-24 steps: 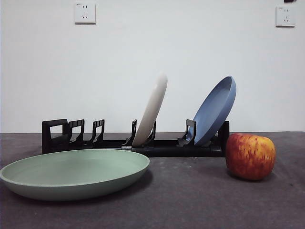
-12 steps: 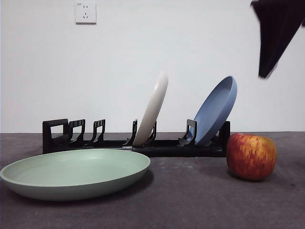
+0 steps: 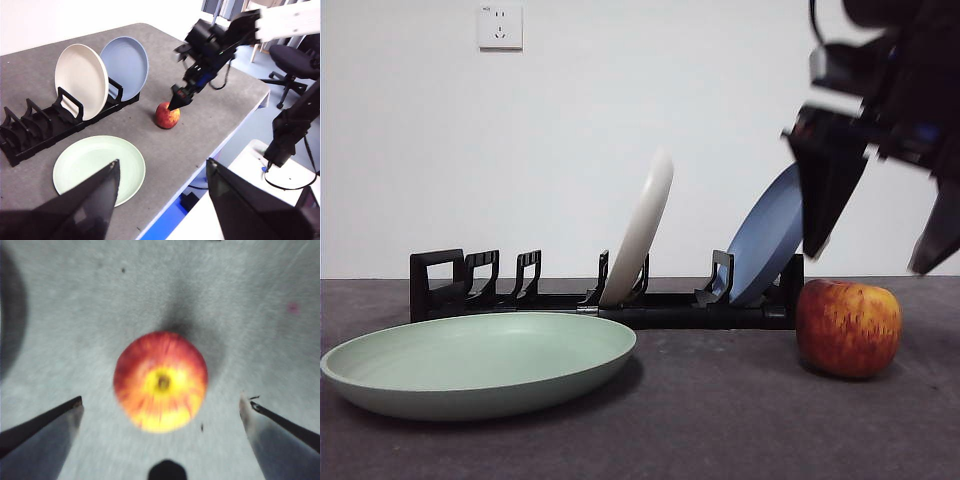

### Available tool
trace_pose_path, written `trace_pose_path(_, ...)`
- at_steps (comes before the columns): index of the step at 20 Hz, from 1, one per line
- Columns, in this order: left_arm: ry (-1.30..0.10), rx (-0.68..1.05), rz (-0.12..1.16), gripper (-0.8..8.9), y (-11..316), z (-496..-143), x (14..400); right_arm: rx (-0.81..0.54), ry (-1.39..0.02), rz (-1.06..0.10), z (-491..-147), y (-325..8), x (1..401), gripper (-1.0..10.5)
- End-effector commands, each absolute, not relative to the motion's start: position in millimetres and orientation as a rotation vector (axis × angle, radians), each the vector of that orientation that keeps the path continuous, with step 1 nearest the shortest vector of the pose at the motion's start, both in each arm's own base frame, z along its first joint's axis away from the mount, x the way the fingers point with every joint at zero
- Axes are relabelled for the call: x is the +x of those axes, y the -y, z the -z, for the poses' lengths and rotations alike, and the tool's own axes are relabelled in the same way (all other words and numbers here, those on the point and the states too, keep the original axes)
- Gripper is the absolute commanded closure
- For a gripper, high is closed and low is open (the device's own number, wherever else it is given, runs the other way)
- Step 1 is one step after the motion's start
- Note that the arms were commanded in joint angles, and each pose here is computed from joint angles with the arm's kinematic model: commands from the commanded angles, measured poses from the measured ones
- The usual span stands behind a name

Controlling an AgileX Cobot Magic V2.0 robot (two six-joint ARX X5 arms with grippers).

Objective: Take the green plate from the plate rack,put the plate on the table,take the apple from the table,put the apple in the plate

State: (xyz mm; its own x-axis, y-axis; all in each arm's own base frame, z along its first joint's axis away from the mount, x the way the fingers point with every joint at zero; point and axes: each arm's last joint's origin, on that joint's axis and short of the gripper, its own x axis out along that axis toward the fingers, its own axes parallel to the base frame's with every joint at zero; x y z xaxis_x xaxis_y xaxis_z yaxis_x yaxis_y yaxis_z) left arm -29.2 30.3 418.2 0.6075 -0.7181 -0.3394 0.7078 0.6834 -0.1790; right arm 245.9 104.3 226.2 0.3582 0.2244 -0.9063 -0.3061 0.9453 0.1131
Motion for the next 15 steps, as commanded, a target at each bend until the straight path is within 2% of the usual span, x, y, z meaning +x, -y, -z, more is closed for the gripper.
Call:
trace_pose_path(1, -0.408, -0.047, 0.824, 5.22, -32.2, -416.7, -30.4, -0.082, -1.184, -0.333, -209.3, -108.2, 254.1, 4.0)
trace_pose_path(6, -0.407, -0.042, 0.824, 5.22, -32.6, -416.4, -29.4, -0.094, -1.256, -0.319, -184.0, -112.7, 265.0, 4.2)
trace_pose_path(7, -0.406, -0.042, 0.81, 5.22, -32.9, -416.4, -29.1, -0.092, -1.266, -0.315, -181.4, -113.0, 265.7, 4.6)
trace_pose_path(10, -0.401, -0.039, 0.781, 5.22, -33.3, -416.5, -28.2, -0.09, -1.262, -0.316, -183.0, -114.2, 265.8, 8.8)
trace_pose_path(11, -0.401, -0.039, 0.781, 5.22, -33.4, -416.5, -28.2, -0.089, -1.261, -0.317, -184.6, -114.5, 266.4, 9.7)
trace_pose_path(15, -0.402, -0.041, 0.787, 5.23, -33.6, -416.5, -27.9, -0.088, -1.291, -0.339, -201.0, -119.2, 267.9, 9.6)
